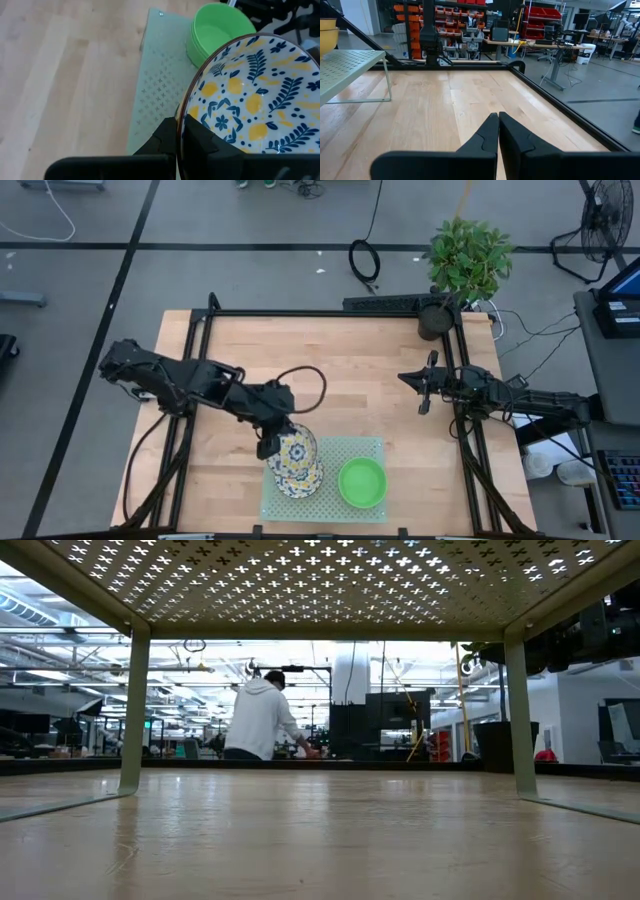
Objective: Pick & Place Mini bowls
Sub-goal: Stack the top yellow patterned bowl on the yellow patterned bowl on the shelf
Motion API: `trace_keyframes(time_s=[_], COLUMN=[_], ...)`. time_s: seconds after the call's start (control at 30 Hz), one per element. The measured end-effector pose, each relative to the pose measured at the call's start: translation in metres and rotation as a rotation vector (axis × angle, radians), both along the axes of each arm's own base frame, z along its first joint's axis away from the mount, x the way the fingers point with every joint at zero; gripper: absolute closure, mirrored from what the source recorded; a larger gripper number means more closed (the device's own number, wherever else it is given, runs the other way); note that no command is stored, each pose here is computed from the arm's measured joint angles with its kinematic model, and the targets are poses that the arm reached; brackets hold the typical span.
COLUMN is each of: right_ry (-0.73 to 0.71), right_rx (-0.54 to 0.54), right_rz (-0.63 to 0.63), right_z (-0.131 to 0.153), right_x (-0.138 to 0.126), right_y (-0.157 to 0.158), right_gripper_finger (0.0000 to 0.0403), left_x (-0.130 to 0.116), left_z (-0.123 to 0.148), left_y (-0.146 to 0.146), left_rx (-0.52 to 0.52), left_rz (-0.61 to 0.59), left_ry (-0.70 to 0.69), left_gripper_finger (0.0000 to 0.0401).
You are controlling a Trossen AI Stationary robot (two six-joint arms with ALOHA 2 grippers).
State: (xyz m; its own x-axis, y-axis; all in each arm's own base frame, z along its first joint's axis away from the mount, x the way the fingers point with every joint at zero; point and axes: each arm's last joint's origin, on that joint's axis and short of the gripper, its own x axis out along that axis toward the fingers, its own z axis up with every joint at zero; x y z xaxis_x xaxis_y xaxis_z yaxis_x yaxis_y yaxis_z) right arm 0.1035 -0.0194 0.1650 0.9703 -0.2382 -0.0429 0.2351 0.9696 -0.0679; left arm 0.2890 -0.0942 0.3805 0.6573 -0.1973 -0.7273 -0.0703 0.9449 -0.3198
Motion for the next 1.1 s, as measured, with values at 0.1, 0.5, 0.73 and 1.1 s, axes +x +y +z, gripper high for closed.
trace_keyframes(time_s=[0.1, 0.5, 0.73, 1.1], right_ry=[0.0, 0.0, 0.001, 0.0], right_rx=[0.0, 0.0, 0.0, 0.0], right_rz=[0.0, 0.0, 0.0, 0.0], right_z=[0.0, 0.0, 0.0, 0.0], right_x=[0.0, 0.0, 0.0, 0.0], right_y=[0.0, 0.0, 0.0, 0.0], right_gripper_finger=[0.0403, 0.0403, 0.0403, 0.0403], left_x=[0.006, 0.022, 0.022, 0.021], left_z=[-0.007, -0.033, -0.036, -0.036], left_y=[-0.006, -0.028, -0.036, -0.039], left_rx=[0.0, -0.011, -0.015, 0.012], left_rz=[-0.017, -0.043, -0.05, -0.057], left_ry=[0.024, 0.11, 0.122, 0.112], left_gripper_finger=[0.0389, 0.0389, 0.0389, 0.0389])
